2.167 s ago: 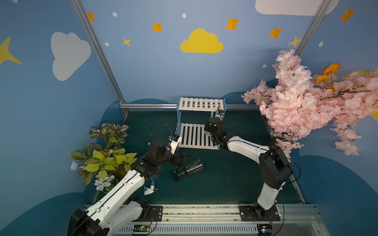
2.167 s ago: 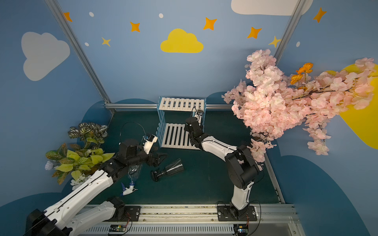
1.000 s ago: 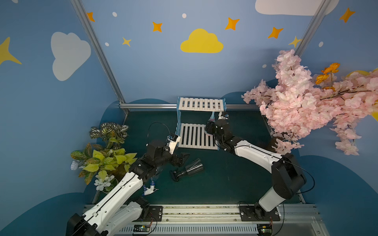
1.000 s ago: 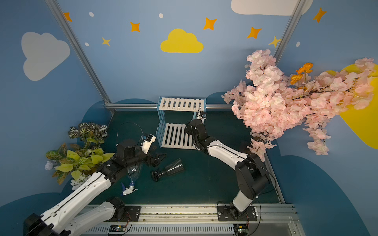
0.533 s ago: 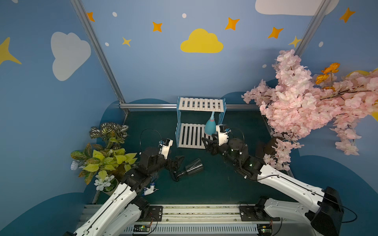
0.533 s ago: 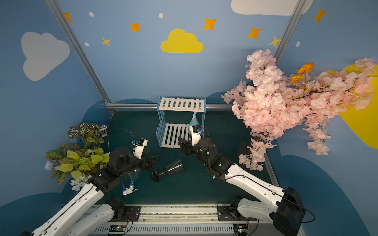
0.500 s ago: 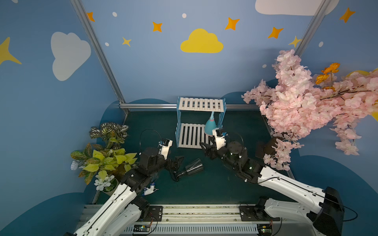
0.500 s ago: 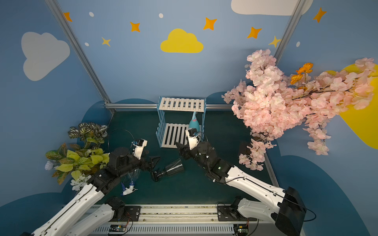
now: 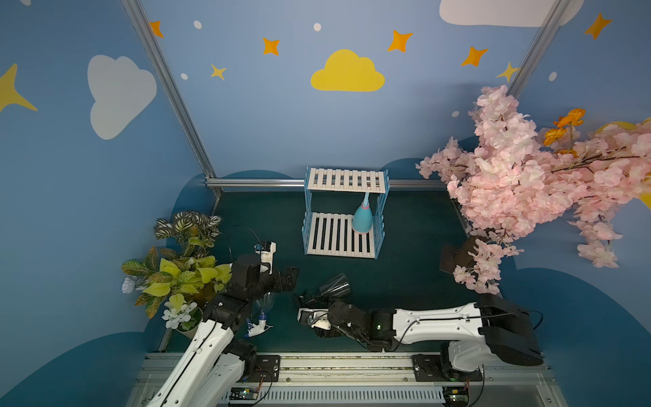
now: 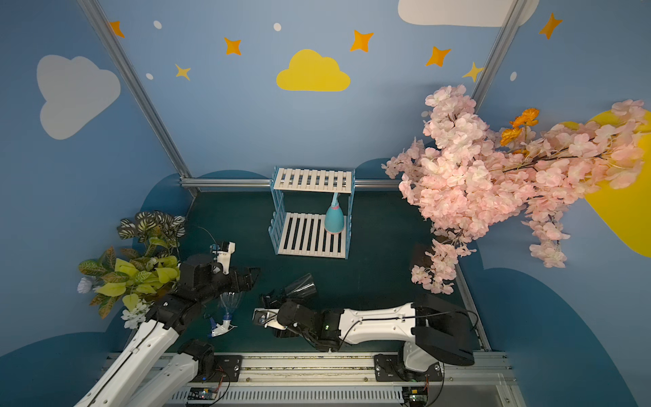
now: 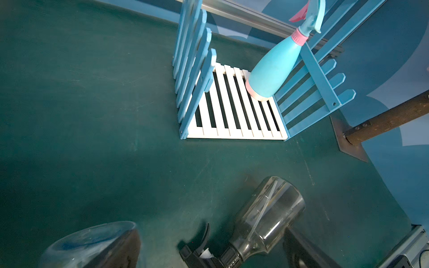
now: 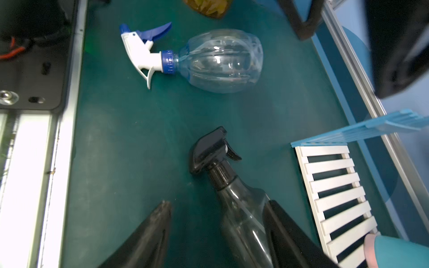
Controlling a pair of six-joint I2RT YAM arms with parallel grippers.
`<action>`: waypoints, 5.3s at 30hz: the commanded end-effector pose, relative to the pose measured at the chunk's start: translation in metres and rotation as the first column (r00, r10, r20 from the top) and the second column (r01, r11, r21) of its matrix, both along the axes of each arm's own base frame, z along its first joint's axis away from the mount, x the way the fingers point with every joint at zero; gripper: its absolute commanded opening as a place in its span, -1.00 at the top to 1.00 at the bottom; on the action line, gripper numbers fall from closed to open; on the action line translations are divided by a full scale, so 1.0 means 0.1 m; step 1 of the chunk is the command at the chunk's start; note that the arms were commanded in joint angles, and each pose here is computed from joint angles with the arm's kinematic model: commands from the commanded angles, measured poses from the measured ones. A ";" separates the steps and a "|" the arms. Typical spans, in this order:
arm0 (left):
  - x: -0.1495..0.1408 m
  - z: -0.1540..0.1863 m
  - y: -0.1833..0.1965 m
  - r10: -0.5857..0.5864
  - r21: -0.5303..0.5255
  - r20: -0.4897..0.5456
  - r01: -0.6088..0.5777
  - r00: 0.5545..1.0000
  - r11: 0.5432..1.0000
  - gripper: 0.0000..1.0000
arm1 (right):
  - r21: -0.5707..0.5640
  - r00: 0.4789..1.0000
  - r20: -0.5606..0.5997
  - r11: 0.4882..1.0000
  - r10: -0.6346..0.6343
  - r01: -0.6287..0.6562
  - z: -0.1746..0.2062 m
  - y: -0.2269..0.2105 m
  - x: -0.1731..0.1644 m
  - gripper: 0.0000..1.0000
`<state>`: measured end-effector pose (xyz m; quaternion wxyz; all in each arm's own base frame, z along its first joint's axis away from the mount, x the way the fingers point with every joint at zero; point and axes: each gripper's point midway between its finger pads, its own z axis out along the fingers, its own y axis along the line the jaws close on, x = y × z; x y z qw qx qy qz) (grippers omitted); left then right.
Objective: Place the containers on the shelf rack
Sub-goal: 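Pick up a container from the center of the board, then place the container on the shelf.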
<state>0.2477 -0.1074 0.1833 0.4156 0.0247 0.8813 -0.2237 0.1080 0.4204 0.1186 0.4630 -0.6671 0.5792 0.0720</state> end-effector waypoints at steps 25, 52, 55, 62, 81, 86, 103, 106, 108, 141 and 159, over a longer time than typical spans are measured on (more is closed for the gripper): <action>-0.05 0.19 0.02 -0.022 0.010 0.043 0.021 0.999 1.000 -1.00 | -0.398 0.869 0.453 0.917 0.199 -0.003 -0.66 0.56 0.48 0.10; -0.04 0.57 0.18 0.039 0.034 0.212 -0.048 0.976 0.998 -1.00 | 0.162 0.925 0.292 0.966 -0.243 0.203 0.66 0.08 0.61 0.98; -0.03 0.70 0.13 0.026 0.000 0.250 -0.027 0.968 1.000 -1.00 | 0.266 0.933 0.190 0.931 -0.307 0.252 0.90 -0.13 0.69 1.00; -0.05 0.94 -0.27 -0.114 -0.176 0.307 0.174 0.945 0.969 -1.00 | 0.538 0.889 -0.110 0.725 -0.445 0.430 1.36 -0.73 1.05 1.00; 0.19 0.86 -0.95 -0.288 -0.230 0.278 0.355 0.916 0.906 -0.95 | 0.800 0.744 -0.221 0.320 -0.630 0.508 1.86 -1.28 2.13 1.00; 0.18 0.81 -0.91 -0.284 -0.205 0.286 0.348 0.915 0.915 -0.95 | 0.815 0.717 -0.216 0.282 -0.663 0.507 1.81 -1.29 2.38 1.00; 0.17 0.76 -0.82 -0.278 -0.124 0.314 0.329 0.908 0.936 -0.97 | 0.864 0.684 -0.145 0.245 -0.715 0.439 1.51 -1.18 2.73 1.00; 0.18 0.73 -0.81 -0.272 -0.120 0.310 0.321 0.911 0.939 -0.97 | 0.862 0.669 -0.151 0.234 -0.727 0.450 1.48 -1.24 2.77 1.00; 0.19 0.73 -0.81 -0.271 -0.121 0.309 0.320 0.912 0.940 -0.98 | 0.861 0.660 -0.163 0.221 -0.733 0.458 1.46 -1.29 2.80 1.00; 0.17 0.73 -0.79 -0.284 -0.091 0.292 0.322 0.913 0.942 -0.99 | 0.840 0.590 -0.168 0.198 -0.790 0.505 1.23 -1.55 3.13 1.00; 0.18 0.69 -0.80 -0.280 -0.103 0.277 0.318 0.919 0.942 -0.99 | 0.838 0.571 -0.175 0.183 -0.802 0.514 1.20 -1.57 3.17 1.00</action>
